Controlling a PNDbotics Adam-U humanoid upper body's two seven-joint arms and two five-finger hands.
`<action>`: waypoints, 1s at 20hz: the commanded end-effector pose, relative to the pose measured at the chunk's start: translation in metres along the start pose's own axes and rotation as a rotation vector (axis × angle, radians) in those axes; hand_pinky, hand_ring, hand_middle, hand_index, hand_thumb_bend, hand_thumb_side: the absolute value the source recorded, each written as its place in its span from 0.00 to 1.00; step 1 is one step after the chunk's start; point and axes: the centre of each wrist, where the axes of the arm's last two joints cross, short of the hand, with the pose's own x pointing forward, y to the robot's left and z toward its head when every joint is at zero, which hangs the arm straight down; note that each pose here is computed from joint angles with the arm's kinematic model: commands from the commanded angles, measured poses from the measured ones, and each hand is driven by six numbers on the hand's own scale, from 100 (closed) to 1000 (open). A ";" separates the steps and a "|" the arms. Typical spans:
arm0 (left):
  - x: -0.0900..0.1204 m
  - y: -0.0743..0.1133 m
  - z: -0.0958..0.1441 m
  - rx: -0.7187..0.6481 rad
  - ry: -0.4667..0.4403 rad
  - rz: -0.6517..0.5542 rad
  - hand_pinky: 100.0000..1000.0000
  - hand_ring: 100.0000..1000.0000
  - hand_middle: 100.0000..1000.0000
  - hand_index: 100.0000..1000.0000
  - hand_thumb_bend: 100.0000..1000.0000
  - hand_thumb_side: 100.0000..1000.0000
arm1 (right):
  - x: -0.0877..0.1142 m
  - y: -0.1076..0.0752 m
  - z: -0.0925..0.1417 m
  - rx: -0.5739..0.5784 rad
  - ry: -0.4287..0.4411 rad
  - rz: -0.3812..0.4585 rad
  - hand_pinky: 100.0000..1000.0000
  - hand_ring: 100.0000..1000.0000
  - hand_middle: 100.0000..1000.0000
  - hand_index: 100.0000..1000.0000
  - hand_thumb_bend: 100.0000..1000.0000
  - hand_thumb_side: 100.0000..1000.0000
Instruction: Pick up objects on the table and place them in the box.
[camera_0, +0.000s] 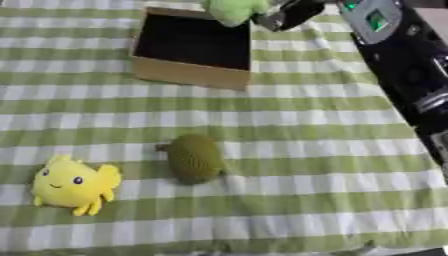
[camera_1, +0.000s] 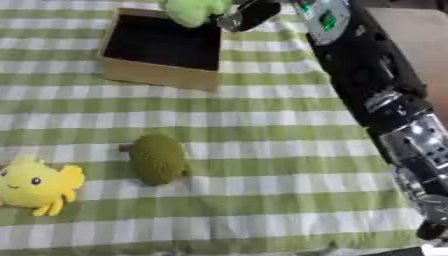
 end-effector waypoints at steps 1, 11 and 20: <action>0.007 -0.001 -0.008 -0.024 -0.034 -0.002 0.58 0.67 0.60 0.74 0.00 0.55 | -0.006 0.000 -0.006 0.012 0.011 0.051 0.83 0.71 0.44 0.71 0.00 0.13; 0.007 -0.003 -0.010 -0.032 -0.038 0.014 0.58 0.67 0.60 0.74 0.00 0.55 | -0.006 0.007 -0.021 0.045 -0.047 0.188 0.90 0.93 0.79 0.95 0.35 0.10; 0.006 -0.005 -0.009 -0.030 -0.028 0.027 0.58 0.67 0.60 0.74 0.00 0.55 | -0.001 -0.006 -0.032 -0.010 0.025 0.266 0.96 0.99 0.84 0.99 0.33 0.00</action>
